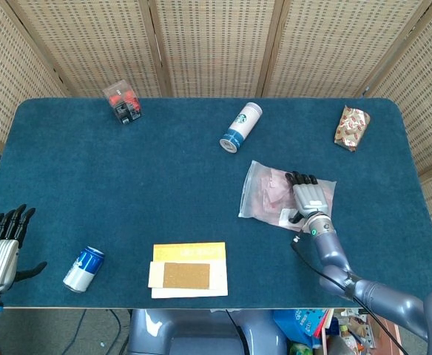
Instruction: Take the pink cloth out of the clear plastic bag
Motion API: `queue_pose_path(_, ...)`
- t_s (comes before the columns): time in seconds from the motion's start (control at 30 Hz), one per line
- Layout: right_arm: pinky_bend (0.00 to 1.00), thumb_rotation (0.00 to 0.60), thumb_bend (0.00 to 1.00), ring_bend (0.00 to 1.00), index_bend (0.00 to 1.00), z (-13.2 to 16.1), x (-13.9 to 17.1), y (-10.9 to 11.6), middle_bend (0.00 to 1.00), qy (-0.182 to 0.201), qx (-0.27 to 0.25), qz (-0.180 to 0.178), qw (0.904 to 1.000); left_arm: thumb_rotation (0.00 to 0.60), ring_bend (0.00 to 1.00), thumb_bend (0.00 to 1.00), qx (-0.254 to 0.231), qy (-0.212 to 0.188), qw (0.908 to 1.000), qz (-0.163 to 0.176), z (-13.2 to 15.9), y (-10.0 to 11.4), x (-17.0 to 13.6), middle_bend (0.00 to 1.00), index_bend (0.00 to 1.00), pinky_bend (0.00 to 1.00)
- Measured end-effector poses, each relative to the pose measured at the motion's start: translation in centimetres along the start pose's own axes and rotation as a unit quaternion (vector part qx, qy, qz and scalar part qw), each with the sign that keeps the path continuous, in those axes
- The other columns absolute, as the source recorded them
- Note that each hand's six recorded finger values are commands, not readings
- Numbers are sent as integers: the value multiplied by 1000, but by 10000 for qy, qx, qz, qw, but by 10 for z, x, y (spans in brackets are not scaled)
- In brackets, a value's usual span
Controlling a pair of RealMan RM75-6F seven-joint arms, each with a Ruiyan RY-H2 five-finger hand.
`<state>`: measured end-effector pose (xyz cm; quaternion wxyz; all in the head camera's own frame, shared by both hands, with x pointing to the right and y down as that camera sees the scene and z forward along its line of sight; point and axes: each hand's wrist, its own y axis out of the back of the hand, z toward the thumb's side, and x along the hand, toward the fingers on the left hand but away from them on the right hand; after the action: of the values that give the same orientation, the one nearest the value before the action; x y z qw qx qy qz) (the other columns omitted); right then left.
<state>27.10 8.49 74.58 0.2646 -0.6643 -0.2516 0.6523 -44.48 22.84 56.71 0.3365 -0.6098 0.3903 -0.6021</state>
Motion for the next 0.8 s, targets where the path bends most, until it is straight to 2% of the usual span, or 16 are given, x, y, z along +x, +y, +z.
queue_pose_path(0.03, 386, 600, 55, 312, 168, 0, -1, 0, 287, -2, 5, -24, 10000, 600, 0, 13, 2, 0, 10000, 0, 0, 0, 0, 0, 0, 0)
queue_pose_path(0.07, 446, 600, 117, 369, 234, 0, -1, 1, 342, 0, 15, -51, 10000, 600, 0, 14, 2, 5, 10000, -2, 0, 0, 0, 0, 0, 0)
queue_pose_path(0.13, 568, 600, 405, 515, 415, 1, -3, 2, 493, 15, 37, -111, 9999, 600, 0, 13, -1, 18, 10000, -12, -1, -1, 1, 0, 0, 0)
queue_pose_path(0.23, 663, 600, 729, 628, 571, 2, -3, 3, 617, 42, 101, -170, 9998, 600, 0, 16, -2, 30, 10000, -22, -1, -1, 2, 0, 0, 0)
queue_pose_path(0.33, 684, 600, 897, 656, 618, 4, -2, 6, 650, 138, 181, -235, 9995, 600, 0, 18, 3, 35, 10000, -33, -1, -2, 2, 0, 0, 0)
queue_pose_path(0.5, 684, 600, 999, 662, 627, 14, 5, 14, 658, 506, 314, -412, 9974, 600, 0, 25, -3, 47, 10000, -79, -1, -5, 4, 0, 0, 0)
queue_pose_path(0.67, 684, 600, 1000, 666, 634, 34, 17, 29, 662, 1075, 267, -666, 9916, 600, 0, 31, -62, 36, 9999, -122, 0, -7, 7, 0, 0, 0)
queue_pose_path(0.8, 684, 600, 1000, 666, 634, 57, 32, 44, 660, 1720, 227, -910, 9806, 600, 0, 31, -82, 9, 9999, -120, 0, -5, 14, 0, 0, 0)
